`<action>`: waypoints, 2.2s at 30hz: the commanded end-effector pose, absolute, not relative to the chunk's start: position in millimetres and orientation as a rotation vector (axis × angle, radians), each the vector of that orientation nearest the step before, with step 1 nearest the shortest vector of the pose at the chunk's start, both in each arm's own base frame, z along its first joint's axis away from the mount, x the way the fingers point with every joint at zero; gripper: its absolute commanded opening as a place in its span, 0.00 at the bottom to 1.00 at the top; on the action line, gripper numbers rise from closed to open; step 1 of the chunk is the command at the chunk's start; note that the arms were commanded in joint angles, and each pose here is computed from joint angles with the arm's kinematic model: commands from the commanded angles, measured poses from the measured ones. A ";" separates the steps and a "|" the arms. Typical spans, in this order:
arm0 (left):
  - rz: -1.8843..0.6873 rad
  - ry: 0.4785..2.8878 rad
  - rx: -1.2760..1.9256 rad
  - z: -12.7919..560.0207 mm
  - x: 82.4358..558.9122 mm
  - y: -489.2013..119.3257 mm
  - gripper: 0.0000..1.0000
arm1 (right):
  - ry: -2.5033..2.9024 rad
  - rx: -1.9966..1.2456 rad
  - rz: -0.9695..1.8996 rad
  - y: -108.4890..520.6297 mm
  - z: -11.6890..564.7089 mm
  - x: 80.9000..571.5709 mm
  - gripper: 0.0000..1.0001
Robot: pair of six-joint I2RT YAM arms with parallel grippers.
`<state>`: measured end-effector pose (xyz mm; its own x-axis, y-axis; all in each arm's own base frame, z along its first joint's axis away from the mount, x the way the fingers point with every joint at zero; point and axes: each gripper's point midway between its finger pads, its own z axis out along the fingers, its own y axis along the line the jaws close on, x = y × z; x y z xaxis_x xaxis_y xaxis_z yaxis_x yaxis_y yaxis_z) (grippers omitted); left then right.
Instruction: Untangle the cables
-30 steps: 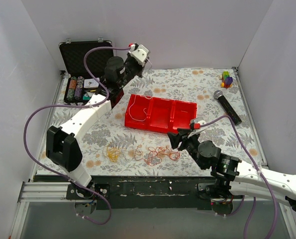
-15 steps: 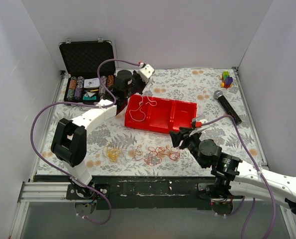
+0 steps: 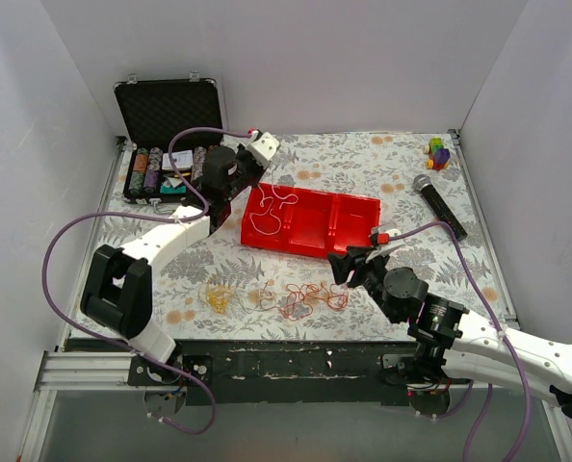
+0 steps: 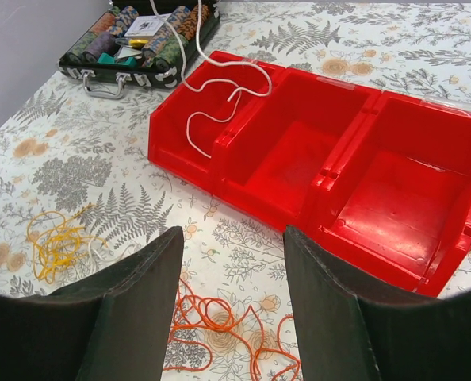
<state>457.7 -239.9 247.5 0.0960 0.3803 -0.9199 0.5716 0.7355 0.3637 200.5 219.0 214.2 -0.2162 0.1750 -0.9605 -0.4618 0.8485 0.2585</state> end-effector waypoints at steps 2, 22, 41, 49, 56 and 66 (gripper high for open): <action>-0.100 1.472 0.751 270.7 450.5 -217.5 0.00 | 1.674 -0.194 0.631 221.0 223.9 201.5 0.62; -0.184 1.527 0.881 227.6 438.7 -246.7 0.00 | 1.694 -0.185 0.632 221.6 213.3 201.5 0.62; -0.024 1.784 1.054 114.1 454.1 -248.9 0.00 | 1.699 -0.163 0.606 213.5 210.8 205.5 0.62; -0.069 1.824 1.029 119.9 445.4 -249.6 0.17 | 1.700 -0.175 0.614 216.7 212.8 205.7 0.62; -0.241 1.874 0.984 158.5 433.0 -267.4 0.68 | 1.703 -0.179 0.624 219.8 214.9 205.7 0.62; -0.298 1.866 0.990 189.0 412.4 -261.7 0.70 | 1.699 -0.179 0.643 220.8 218.6 203.8 0.62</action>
